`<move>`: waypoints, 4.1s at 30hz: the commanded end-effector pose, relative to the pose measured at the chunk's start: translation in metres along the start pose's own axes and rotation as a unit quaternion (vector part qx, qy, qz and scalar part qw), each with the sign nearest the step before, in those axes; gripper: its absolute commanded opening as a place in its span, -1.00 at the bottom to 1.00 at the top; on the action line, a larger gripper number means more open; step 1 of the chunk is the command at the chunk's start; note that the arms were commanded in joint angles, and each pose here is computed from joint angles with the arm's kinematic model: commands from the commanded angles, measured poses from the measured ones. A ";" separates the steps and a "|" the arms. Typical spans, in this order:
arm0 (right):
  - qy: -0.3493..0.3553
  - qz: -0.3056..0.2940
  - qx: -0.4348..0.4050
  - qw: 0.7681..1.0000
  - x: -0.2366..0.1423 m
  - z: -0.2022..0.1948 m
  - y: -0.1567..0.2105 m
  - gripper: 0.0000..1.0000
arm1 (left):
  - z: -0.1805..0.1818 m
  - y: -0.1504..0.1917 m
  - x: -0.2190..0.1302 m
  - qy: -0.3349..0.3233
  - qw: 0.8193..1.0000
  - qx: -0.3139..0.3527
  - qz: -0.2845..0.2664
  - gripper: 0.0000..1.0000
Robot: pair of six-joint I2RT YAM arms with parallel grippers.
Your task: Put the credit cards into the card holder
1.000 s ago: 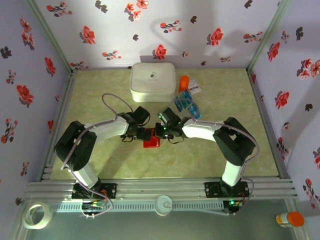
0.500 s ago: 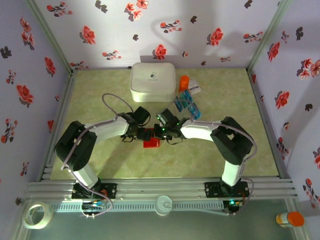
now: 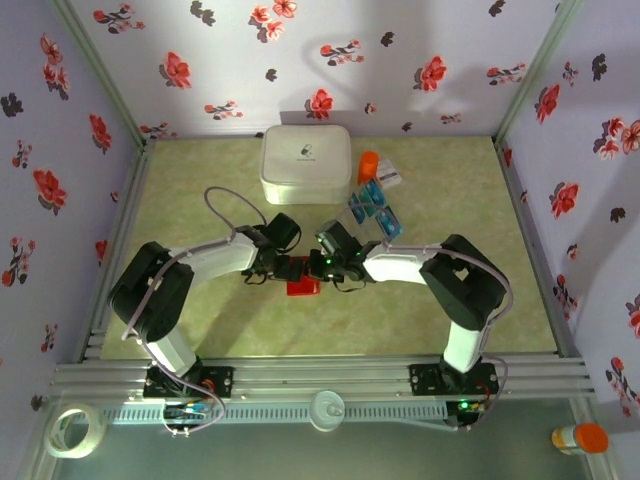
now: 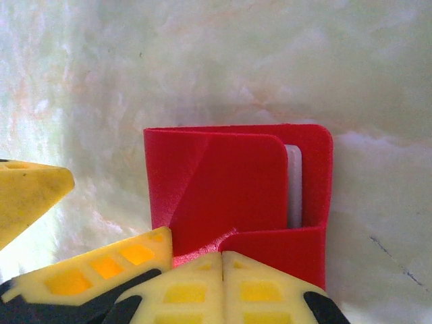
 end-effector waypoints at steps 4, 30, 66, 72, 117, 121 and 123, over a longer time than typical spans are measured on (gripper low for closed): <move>0.072 0.061 0.035 0.995 0.016 -0.051 0.053 -1.00 | 0.014 0.028 0.014 -0.036 0.998 0.022 0.043 1.00; 0.108 0.026 0.168 0.979 0.006 -0.111 0.079 -1.00 | 0.010 0.026 0.010 -0.027 0.999 0.016 0.037 1.00; 0.011 -0.079 0.102 0.992 -0.074 -0.027 -0.008 -0.07 | 0.008 0.023 0.007 -0.022 0.999 0.012 0.031 0.99; 0.047 -0.123 0.110 0.985 -0.114 -0.051 -0.005 0.00 | 0.005 0.012 -0.007 -0.015 1.000 0.017 0.013 1.00; 0.558 -0.373 0.074 0.738 -0.336 -0.283 -0.101 0.99 | 0.226 -0.114 -0.157 -0.152 0.851 -0.148 -0.480 1.00; 0.563 -0.374 0.056 0.735 -0.320 -0.299 -0.102 0.99 | 0.233 -0.114 -0.123 -0.165 0.857 -0.146 -0.466 1.00; 0.559 -0.374 0.048 0.738 -0.310 -0.306 -0.101 0.99 | 0.234 -0.113 -0.107 -0.165 0.860 -0.141 -0.461 1.00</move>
Point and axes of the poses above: each hand's point on the last joint's axis, 136 mm out from that joint toward the fingers, its own x axis out along the fingers, its own z axis along the line the jaws close on, y = z × x, the point moved 1 cm from there along -x, back along the fingers, and after that the axes turned 8 degrees about -x, right-handed, at the moved point
